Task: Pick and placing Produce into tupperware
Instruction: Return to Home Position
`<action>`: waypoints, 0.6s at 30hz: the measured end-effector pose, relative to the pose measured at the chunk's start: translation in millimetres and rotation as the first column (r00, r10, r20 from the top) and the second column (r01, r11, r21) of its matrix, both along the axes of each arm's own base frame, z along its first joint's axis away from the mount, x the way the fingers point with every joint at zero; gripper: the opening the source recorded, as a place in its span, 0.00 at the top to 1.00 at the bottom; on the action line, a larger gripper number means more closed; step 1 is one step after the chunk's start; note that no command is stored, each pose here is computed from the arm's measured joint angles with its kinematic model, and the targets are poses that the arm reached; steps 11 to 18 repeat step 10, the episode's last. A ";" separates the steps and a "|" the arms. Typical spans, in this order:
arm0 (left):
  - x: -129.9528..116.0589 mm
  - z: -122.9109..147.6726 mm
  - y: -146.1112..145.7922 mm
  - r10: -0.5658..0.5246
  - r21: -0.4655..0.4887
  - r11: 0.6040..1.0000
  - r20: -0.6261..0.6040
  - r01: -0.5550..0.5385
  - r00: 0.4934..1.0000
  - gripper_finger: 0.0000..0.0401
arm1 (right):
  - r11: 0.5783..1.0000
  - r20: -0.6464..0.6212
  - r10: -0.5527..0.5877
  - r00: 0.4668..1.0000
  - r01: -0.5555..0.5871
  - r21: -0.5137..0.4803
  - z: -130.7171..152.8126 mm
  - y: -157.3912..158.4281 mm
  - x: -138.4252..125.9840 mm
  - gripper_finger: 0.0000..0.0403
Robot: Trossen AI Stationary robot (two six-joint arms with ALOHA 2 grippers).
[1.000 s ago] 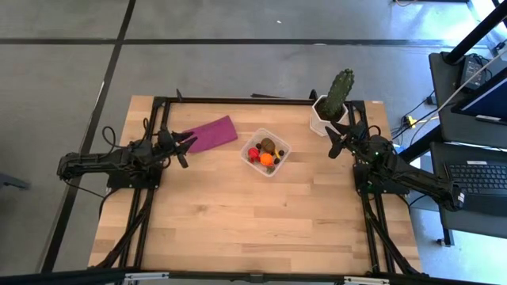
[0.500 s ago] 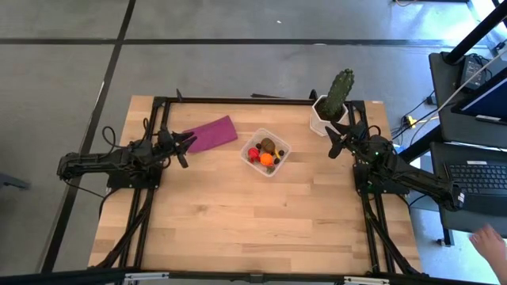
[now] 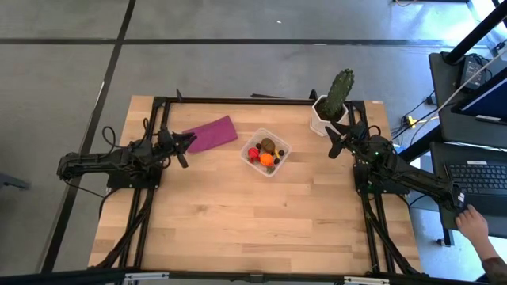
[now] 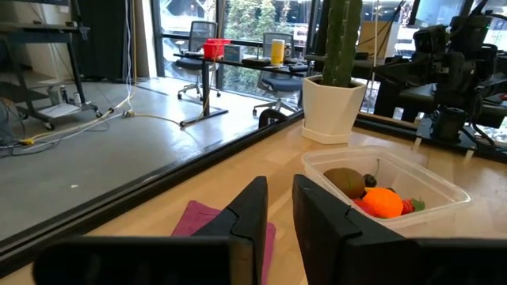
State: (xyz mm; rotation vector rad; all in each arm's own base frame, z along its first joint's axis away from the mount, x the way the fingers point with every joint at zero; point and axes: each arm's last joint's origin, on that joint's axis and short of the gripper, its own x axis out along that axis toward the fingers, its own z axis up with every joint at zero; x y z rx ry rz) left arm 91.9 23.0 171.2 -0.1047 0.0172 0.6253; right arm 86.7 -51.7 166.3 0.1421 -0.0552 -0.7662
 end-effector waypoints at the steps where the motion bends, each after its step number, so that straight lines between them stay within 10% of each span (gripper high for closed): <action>1: 0.0 0.0 0.0 0.000 0.000 1.000 0.000 0.000 1.000 0.87 | 1.000 0.000 0.000 1.000 0.000 0.000 -0.1 0.0 0.0 0.58; 18: 0.0 0.0 0.0 0.000 0.000 1.000 0.000 0.000 1.000 0.90 | 1.000 0.000 0.000 1.000 0.000 0.000 -0.1 0.0 0.0 0.58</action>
